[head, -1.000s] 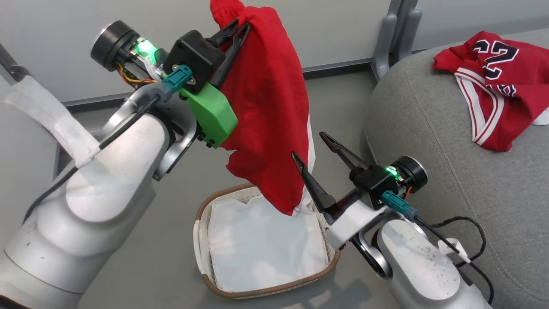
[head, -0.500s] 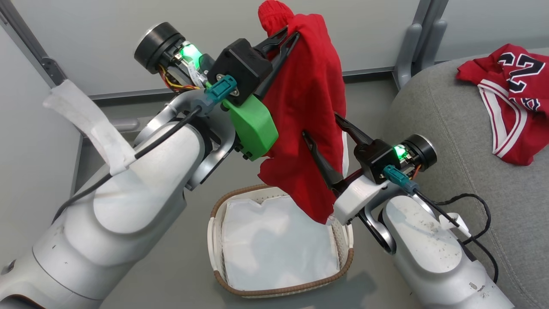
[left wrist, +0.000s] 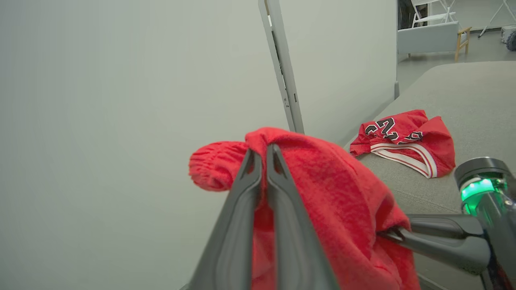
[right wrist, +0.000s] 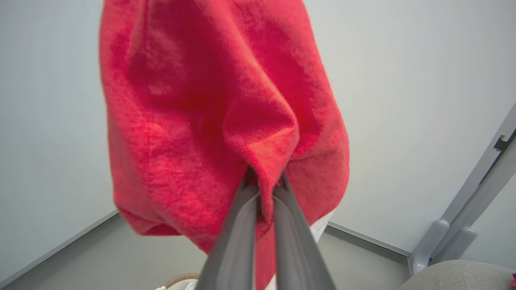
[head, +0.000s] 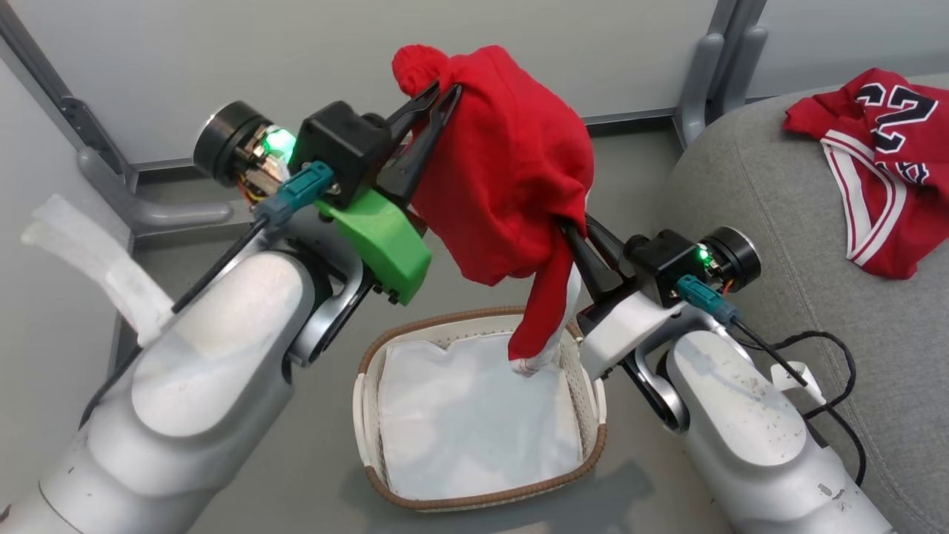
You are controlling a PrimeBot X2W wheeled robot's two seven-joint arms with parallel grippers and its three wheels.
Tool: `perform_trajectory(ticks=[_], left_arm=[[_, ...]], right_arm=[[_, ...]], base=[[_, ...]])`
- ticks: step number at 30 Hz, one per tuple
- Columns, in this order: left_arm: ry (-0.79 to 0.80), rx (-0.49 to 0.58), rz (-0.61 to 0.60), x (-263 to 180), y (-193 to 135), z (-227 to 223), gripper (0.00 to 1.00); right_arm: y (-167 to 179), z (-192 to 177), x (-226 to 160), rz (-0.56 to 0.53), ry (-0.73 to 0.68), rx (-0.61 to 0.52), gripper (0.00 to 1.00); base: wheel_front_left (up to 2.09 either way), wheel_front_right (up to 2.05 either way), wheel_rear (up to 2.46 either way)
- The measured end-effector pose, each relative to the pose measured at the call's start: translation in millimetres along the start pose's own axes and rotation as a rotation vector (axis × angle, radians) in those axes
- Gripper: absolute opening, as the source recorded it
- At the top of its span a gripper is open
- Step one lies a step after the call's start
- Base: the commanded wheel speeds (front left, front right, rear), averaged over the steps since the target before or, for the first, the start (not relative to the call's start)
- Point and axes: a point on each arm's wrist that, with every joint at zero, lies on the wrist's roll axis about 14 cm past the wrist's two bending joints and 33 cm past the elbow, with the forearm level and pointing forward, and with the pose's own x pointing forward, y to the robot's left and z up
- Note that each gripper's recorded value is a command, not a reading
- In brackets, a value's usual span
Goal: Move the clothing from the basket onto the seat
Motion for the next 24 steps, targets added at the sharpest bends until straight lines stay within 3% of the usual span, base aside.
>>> perform_trajectory(ticks=[1,15,24], left_arm=[[-0.008,-0.025,0.007,-1.8,0.5,-4.1,1.00],[0.070,-0.255,0.129,-50.7,-12.5,-101.7,1.00],[0.114,-0.371,0.146,-66.8,-40.4,-129.7,1.00]], right_arm=[[-2.5,1.3,-0.3,-0.007,-0.004,0.001,0.00],[-37.8,17.9,-13.4,-0.120,-0.052,-0.019,0.00],[-58.1,9.7,-34.6,-0.200,-0.025,-0.035,0.00]], base=[[0.00,0.00,0.00],[0.00,0.00,0.00],[0.00,0.00,0.00]])
